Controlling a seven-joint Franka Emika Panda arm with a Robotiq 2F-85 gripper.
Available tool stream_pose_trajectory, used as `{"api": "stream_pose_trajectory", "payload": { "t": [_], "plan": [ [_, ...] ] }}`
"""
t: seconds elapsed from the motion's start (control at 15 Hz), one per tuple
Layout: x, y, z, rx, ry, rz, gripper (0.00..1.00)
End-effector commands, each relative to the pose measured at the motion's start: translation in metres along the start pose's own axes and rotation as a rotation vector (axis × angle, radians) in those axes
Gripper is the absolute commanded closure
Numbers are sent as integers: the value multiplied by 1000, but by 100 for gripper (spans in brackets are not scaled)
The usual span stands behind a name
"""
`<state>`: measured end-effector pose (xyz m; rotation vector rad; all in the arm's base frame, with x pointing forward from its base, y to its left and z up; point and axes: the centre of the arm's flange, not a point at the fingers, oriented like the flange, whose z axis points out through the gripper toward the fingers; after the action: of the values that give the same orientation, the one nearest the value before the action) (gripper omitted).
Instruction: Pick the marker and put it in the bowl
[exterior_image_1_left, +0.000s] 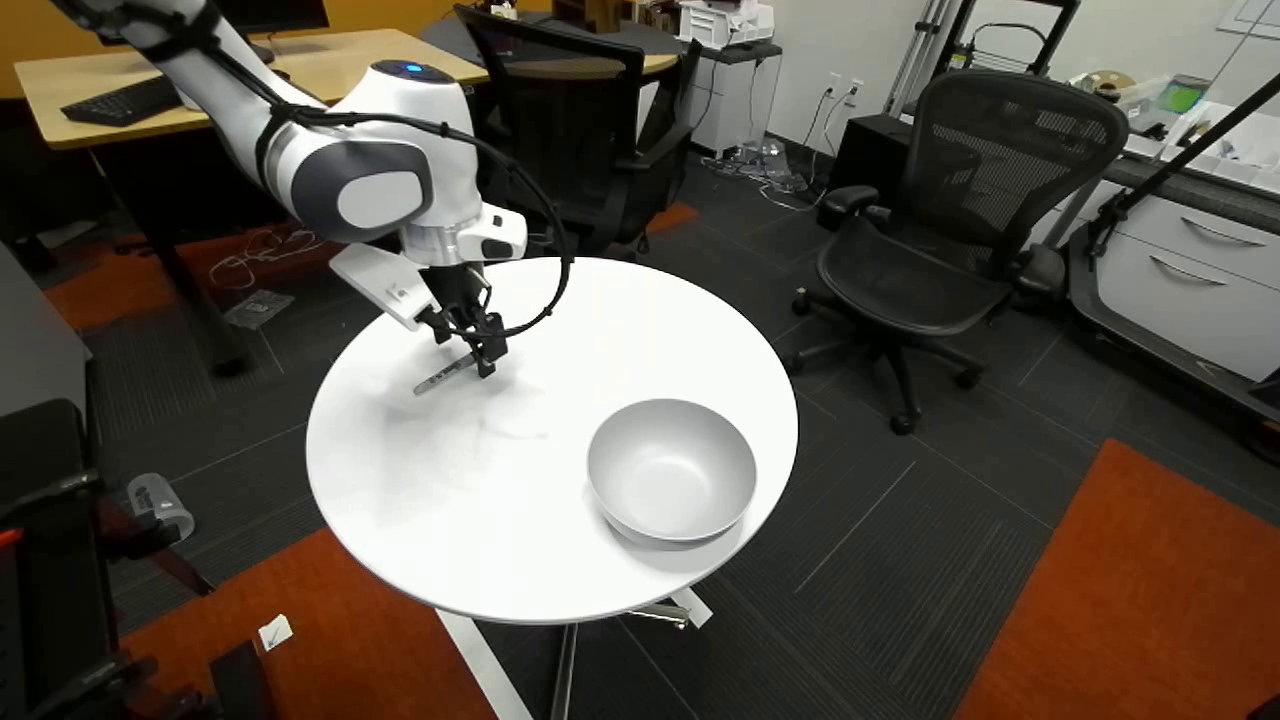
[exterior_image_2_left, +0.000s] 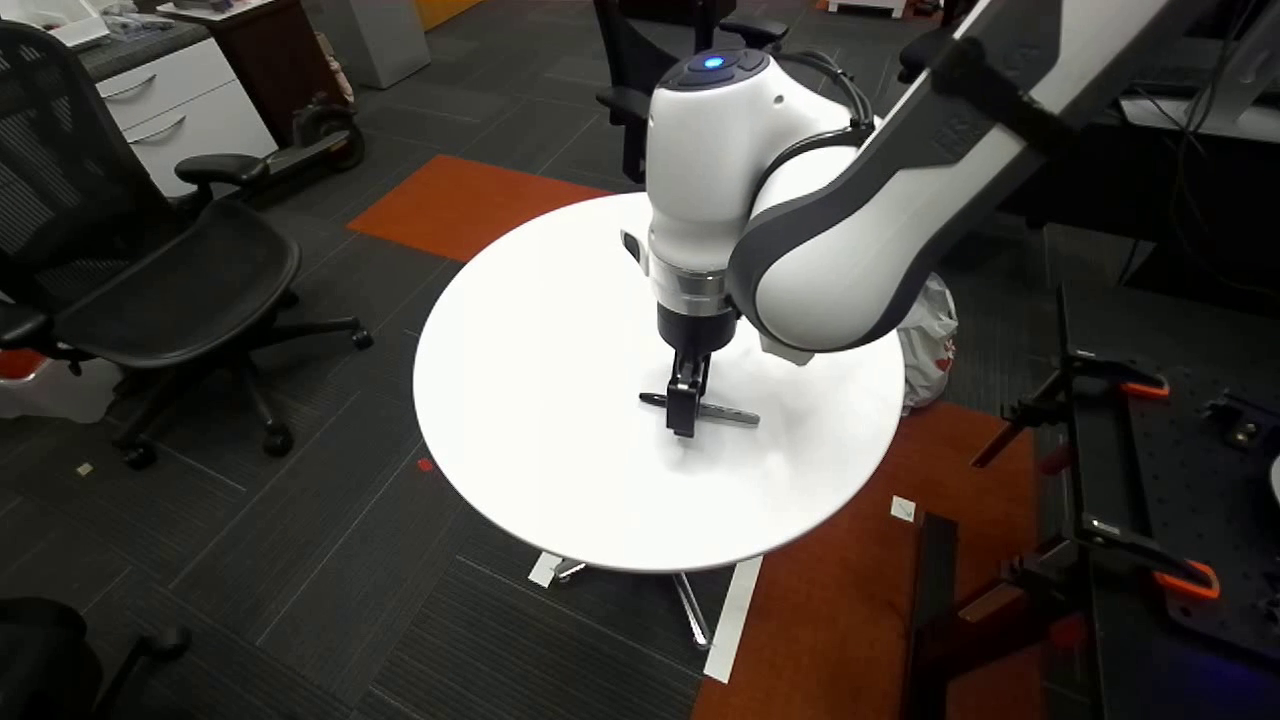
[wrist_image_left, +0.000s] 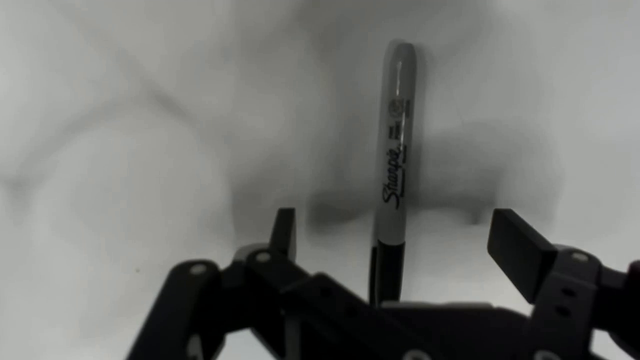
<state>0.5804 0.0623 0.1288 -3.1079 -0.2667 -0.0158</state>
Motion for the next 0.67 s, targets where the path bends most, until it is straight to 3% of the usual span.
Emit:
{"api": "stream_pose_trajectory", "payload": {
  "t": [0.0,0.6],
  "plan": [
    [9,-2,4,-7,-8,14,32],
    [12,0,2,-5,-4,23,99]
  ]
}}
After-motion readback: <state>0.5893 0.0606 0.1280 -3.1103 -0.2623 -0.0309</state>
